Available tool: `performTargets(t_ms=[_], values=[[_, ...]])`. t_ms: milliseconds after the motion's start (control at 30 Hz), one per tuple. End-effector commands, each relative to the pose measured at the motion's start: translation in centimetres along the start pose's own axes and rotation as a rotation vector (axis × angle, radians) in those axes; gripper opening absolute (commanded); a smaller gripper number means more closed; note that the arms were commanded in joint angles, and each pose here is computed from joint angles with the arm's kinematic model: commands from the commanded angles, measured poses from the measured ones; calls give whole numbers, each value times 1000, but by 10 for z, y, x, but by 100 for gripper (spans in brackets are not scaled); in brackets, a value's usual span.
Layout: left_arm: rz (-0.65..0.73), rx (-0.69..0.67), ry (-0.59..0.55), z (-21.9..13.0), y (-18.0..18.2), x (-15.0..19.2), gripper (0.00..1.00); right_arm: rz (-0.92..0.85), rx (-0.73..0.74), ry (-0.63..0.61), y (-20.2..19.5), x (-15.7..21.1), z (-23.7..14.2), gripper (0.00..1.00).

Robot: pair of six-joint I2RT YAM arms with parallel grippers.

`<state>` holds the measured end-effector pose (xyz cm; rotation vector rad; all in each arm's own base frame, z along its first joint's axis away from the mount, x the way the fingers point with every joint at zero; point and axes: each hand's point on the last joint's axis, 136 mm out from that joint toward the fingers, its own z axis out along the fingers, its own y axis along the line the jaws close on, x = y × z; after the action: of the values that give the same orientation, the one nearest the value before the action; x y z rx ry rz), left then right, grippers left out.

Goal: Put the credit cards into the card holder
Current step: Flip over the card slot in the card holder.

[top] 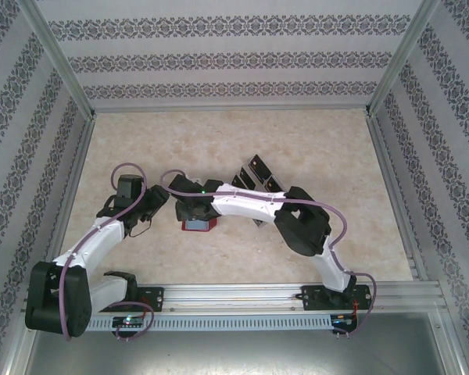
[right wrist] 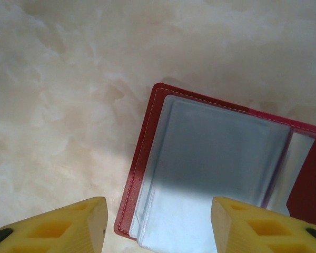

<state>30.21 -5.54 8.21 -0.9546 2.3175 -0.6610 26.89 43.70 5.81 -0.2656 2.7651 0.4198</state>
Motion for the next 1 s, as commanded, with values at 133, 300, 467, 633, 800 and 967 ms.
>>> performTargets(t_ms=[133, 300, 467, 633, 800, 967], values=[[-14, 29, -3, -1, -1, -2, 58, -52, 121, 47, -14, 15, 17, 53], [-28, 40, -3, -1, 0, -2, 58, -64, 141, 60, -14, 18, 26, 52], [-32, 39, -3, 0, 2, -1, 58, -79, 165, 76, -15, 22, 34, 51], [-33, 42, -2, 0, 2, -1, 58, -78, 187, 95, -19, 28, 41, 49], [-34, 43, 0, 2, 3, -1, 58, -82, 163, 84, -12, 26, 40, 54], [-35, 43, 6, 3, 3, 1, 58, -86, 177, 116, -17, 34, 49, 52]])
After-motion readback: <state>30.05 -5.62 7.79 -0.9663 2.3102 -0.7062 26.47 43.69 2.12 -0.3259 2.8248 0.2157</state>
